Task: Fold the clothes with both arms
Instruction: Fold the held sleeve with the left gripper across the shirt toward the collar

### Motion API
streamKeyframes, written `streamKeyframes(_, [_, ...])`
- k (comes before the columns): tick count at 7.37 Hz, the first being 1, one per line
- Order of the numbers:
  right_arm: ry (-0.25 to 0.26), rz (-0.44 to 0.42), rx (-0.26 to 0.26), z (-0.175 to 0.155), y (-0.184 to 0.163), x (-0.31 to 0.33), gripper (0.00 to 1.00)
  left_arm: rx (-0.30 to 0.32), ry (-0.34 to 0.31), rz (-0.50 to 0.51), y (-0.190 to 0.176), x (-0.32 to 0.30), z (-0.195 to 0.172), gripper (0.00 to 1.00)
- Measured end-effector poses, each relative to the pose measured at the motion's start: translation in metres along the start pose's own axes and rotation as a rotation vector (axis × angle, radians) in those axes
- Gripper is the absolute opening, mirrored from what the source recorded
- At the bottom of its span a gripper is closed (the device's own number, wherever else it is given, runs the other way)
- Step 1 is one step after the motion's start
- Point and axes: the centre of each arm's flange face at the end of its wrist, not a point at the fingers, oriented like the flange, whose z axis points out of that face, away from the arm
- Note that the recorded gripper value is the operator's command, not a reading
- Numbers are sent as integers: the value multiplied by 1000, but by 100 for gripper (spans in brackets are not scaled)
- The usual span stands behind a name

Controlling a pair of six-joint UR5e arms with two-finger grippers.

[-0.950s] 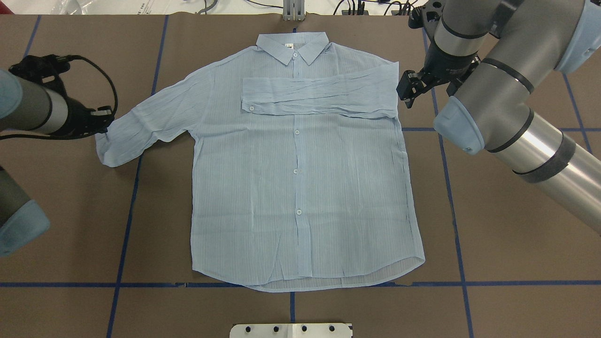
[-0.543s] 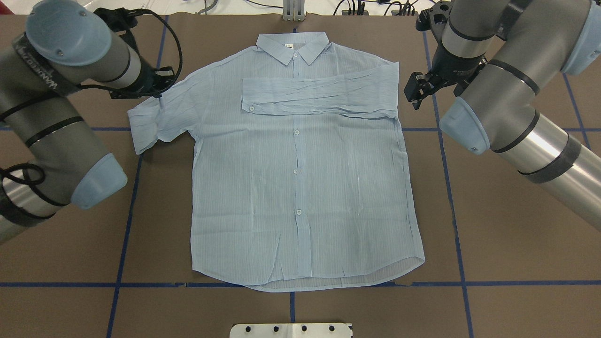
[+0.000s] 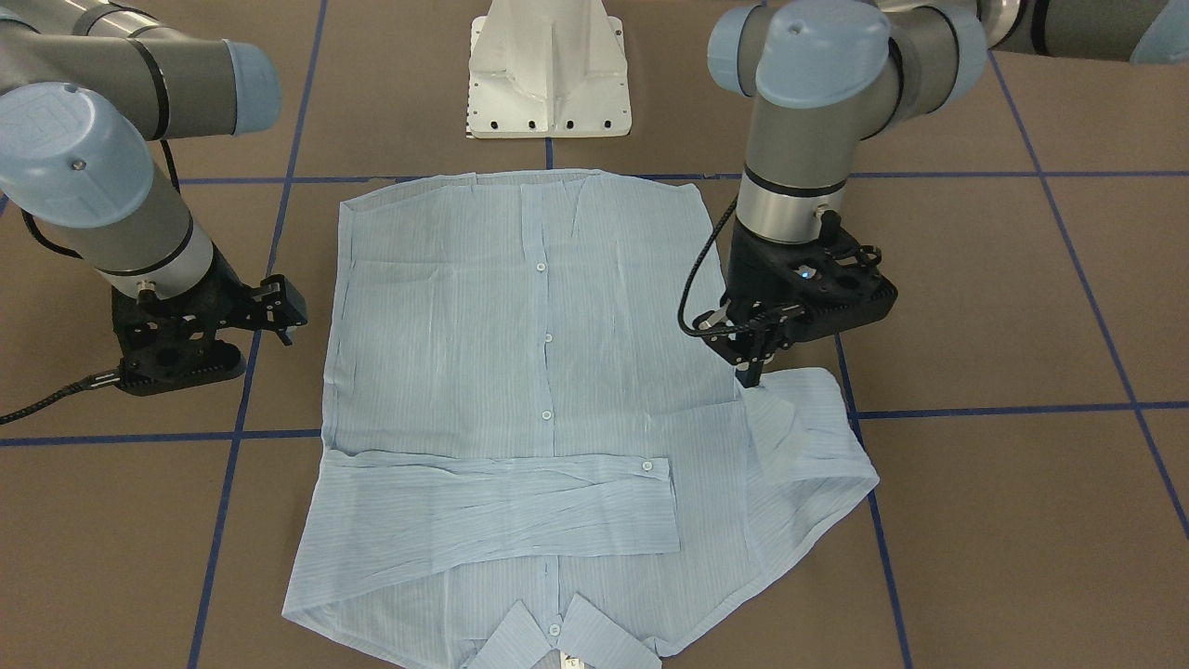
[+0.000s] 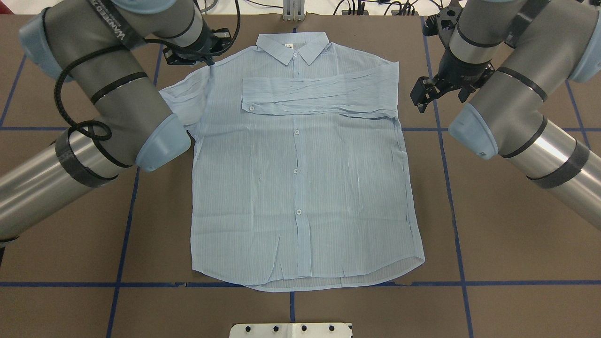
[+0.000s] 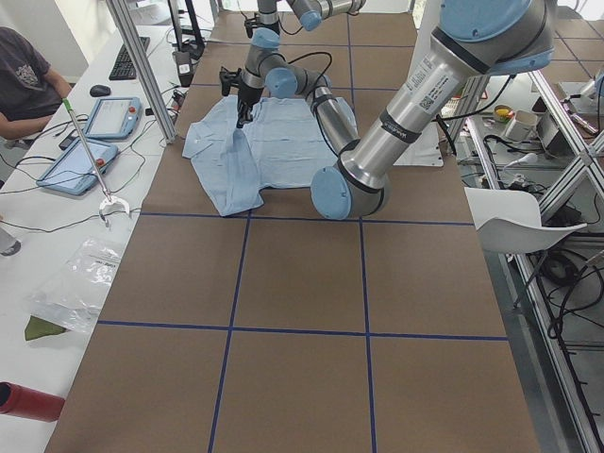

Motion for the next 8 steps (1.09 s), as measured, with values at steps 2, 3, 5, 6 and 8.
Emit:
streamKeyframes(2, [0, 1, 1, 2, 5, 6, 100, -56, 53, -81, 4, 55, -26, 0])
streamKeyframes(3, [1, 2, 1, 3, 8, 8, 100, -80, 70, -105, 7, 67, -33, 0])
streamKeyframes(5, [3, 3, -1, 5, 11, 11, 100, -122, 93, -136, 23, 81, -41, 0])
streamKeyframes(6, [4, 3, -3, 6, 12, 12, 100, -135, 97, -141, 31, 85, -41, 0])
streamKeyframes(8, [6, 5, -5, 9, 13, 14, 100, -153, 105, -149, 45, 94, -43, 0])
